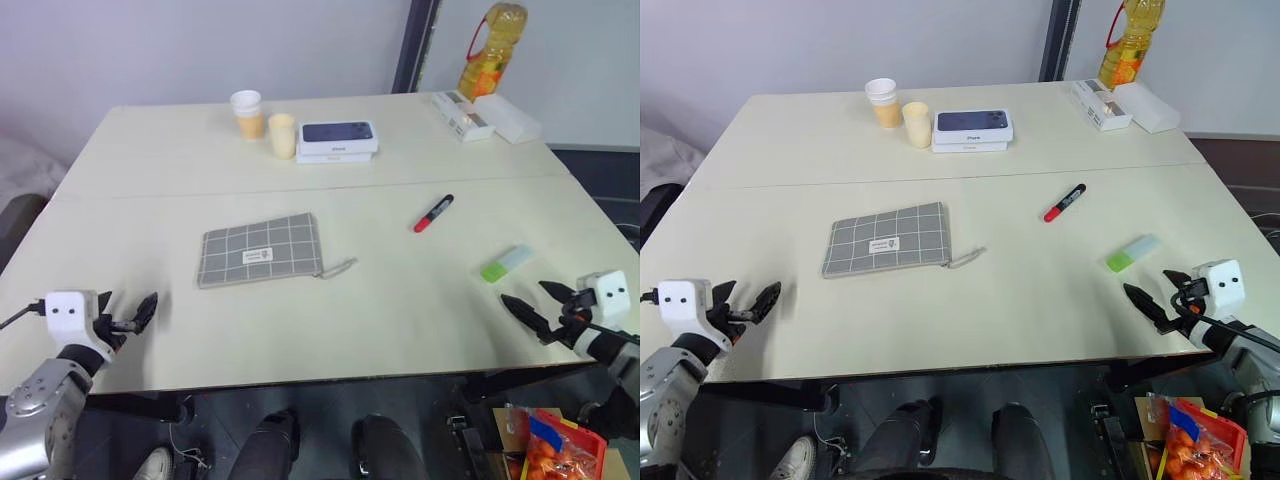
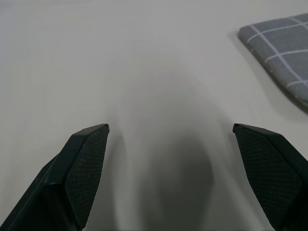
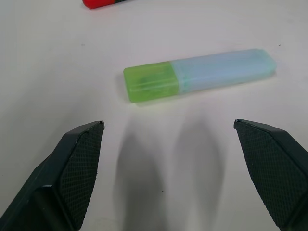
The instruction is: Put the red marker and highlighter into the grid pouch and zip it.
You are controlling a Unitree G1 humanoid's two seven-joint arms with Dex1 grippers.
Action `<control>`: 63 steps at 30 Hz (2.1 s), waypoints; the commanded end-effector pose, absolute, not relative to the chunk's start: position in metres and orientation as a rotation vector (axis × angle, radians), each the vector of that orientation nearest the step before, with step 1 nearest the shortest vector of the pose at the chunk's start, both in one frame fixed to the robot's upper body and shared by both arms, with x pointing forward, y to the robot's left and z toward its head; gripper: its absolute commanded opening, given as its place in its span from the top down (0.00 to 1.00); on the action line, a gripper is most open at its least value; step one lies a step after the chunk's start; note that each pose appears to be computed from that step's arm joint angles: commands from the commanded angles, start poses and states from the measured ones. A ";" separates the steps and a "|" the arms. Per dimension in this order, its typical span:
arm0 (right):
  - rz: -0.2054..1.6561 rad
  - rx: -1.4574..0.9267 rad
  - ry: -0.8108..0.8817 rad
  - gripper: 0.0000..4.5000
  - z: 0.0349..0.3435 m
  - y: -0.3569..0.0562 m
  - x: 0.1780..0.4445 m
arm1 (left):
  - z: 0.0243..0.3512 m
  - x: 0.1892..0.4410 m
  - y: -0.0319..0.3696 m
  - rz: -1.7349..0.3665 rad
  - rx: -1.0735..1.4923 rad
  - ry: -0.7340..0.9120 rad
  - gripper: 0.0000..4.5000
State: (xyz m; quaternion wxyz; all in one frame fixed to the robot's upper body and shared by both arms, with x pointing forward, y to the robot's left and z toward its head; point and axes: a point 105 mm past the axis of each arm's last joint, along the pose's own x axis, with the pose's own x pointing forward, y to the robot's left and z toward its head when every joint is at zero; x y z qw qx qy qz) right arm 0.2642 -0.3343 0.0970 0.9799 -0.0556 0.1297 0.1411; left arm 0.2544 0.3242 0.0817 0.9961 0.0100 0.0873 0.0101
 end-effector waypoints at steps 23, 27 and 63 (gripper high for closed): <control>0.799 -0.050 0.028 0.30 0.148 -0.145 0.300 | 0.104 0.280 0.309 0.051 0.044 0.006 0.00; 0.795 -0.105 0.061 0.78 0.135 -0.116 0.315 | 0.106 0.282 0.313 0.042 0.061 0.005 0.00; 0.778 -0.105 0.251 0.99 0.101 -0.001 0.365 | 0.106 0.335 0.270 -0.579 0.841 -0.079 0.00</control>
